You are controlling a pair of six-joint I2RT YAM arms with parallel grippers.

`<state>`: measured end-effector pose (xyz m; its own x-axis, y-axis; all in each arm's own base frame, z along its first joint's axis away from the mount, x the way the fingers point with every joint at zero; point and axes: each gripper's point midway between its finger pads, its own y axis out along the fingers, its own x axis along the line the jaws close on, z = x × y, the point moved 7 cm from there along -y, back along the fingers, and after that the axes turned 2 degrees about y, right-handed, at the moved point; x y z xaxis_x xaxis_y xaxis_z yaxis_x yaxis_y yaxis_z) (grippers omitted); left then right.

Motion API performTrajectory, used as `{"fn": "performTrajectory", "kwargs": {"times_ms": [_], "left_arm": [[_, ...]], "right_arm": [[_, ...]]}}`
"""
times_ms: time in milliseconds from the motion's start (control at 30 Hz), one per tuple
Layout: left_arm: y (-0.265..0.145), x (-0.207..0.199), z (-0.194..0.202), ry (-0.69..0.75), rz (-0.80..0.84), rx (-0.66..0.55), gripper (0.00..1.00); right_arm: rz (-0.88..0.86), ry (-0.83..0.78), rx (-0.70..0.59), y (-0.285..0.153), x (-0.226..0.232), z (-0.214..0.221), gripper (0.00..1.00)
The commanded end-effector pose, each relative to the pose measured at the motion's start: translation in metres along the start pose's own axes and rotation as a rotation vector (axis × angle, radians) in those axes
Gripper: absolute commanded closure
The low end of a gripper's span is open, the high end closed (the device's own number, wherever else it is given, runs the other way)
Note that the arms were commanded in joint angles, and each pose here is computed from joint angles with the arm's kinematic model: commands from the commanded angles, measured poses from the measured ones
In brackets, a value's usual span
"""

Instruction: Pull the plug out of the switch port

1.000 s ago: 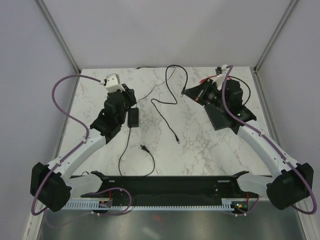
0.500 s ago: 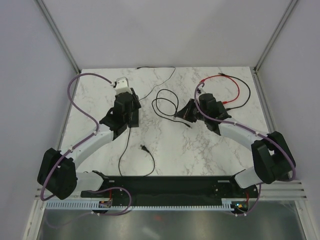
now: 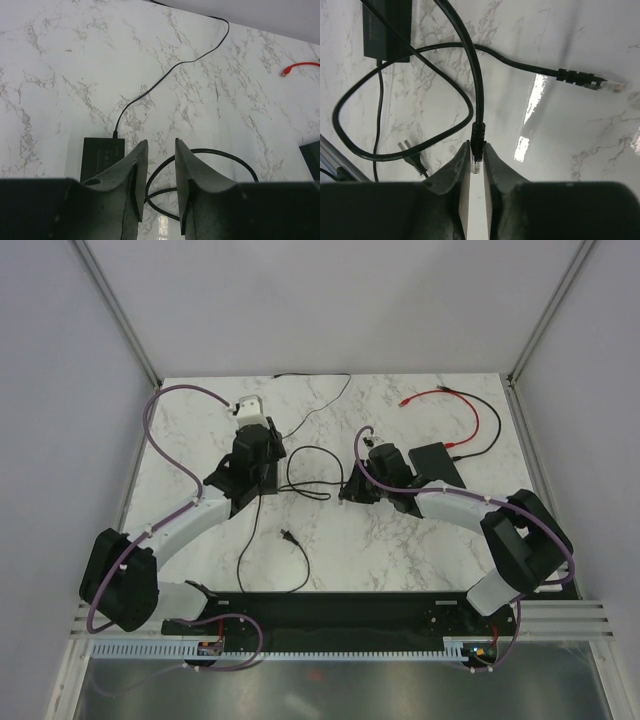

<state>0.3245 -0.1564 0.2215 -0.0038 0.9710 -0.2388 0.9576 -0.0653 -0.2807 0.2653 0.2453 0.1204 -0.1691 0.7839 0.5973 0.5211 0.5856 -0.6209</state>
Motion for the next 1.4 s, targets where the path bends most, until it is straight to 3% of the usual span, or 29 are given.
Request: {"fn": "performTrajectory", "kwargs": {"times_ms": [0,133,267,367,600,767,967,1167,1367], "left_arm": [[0.005,-0.008,-0.016,-0.026,0.024,-0.057,0.64],[0.006,-0.009,-0.014,-0.025,0.032,-0.052,0.64],[0.008,-0.012,-0.012,-0.03,0.046,-0.041,0.64],[0.008,-0.014,-0.011,-0.036,0.062,-0.036,0.64],[0.007,-0.028,-0.01,-0.057,0.189,-0.042,0.65],[0.014,-0.077,0.016,-0.016,0.403,0.042,0.66],[0.035,-0.135,0.055,0.042,0.519,0.128,0.66],[0.043,-0.202,0.074,0.062,0.621,0.142,0.66],[0.056,-0.256,0.111,-0.004,0.802,0.276,0.67]], "right_arm": [[0.053,-0.03,-0.041,0.0,-0.006,-0.007,0.75],[0.078,-0.046,-0.036,-0.007,-0.012,-0.002,0.69],[0.121,-0.042,-0.062,-0.018,-0.022,-0.002,0.43],[0.149,-0.043,-0.112,-0.034,-0.025,-0.011,0.37],[0.189,0.005,-0.282,-0.079,-0.037,-0.067,0.33],[0.282,0.134,-0.471,-0.111,-0.077,-0.112,0.35],[0.29,0.294,-0.588,-0.142,-0.132,-0.145,0.37],[0.268,0.445,-0.684,-0.167,-0.192,-0.145,0.37],[0.176,0.536,-0.69,-0.159,-0.237,-0.139,0.37]]}}
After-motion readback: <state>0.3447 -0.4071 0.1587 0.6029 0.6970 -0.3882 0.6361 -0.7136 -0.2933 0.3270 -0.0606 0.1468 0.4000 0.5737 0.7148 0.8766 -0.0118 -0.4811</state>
